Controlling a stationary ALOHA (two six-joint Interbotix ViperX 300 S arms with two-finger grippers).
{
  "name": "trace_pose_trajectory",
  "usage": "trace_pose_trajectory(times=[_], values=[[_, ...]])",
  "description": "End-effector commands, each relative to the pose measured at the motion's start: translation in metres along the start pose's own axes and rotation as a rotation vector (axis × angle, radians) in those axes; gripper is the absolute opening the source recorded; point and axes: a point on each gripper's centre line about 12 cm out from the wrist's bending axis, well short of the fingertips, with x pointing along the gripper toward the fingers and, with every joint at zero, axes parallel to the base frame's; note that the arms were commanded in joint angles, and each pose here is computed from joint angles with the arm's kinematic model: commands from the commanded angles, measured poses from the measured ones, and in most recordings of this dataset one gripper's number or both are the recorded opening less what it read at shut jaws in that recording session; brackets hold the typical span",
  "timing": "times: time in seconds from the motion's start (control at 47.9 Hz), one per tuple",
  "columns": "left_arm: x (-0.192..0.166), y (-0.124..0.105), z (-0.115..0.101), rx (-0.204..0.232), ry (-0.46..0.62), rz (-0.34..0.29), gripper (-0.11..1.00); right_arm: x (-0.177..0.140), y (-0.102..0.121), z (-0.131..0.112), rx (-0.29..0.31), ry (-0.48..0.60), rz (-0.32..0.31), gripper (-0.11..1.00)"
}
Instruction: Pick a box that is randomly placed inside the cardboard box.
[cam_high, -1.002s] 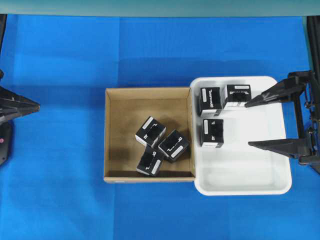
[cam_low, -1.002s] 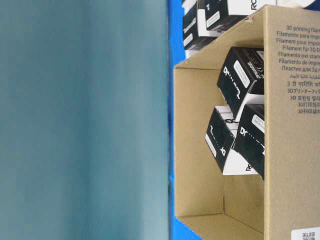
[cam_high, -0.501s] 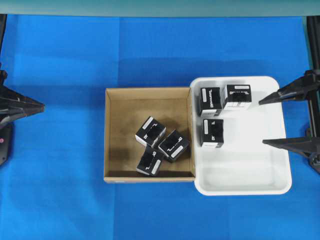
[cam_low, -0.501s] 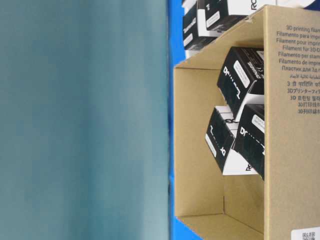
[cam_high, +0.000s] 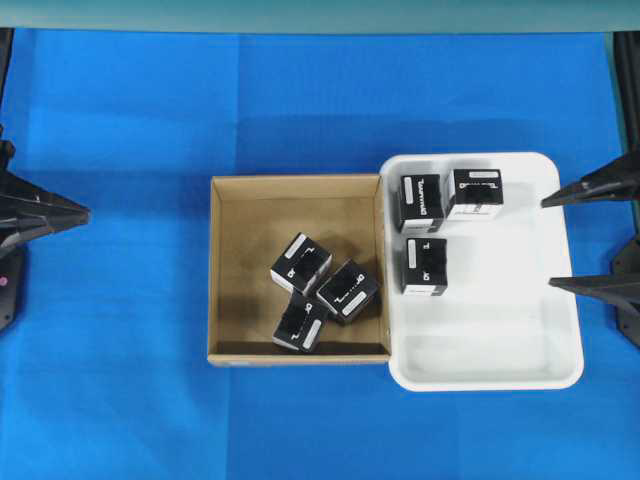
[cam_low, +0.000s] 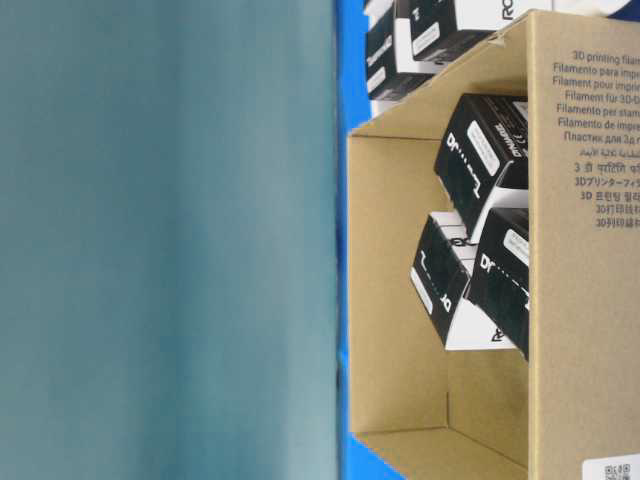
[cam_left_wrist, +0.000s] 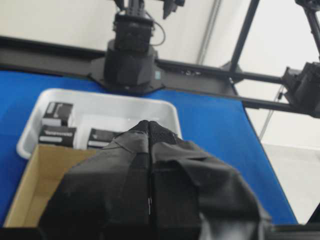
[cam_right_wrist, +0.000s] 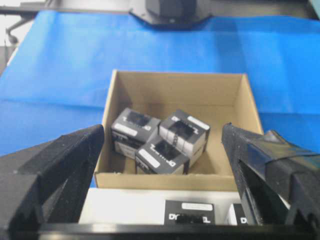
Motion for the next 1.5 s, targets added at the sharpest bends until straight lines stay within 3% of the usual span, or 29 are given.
trace_pose_trajectory(times=[0.0, 1.483], values=[[0.001, -0.0015, 0.0078, 0.001, -0.022, -0.005, -0.07, -0.0024, -0.0001, 0.0029, 0.006, -0.003, 0.0, 1.0], [-0.0024, -0.0028, 0.0112, 0.015, -0.034, -0.011, -0.07, -0.0062, 0.0001, 0.0011, 0.008, 0.015, 0.002, 1.0]])
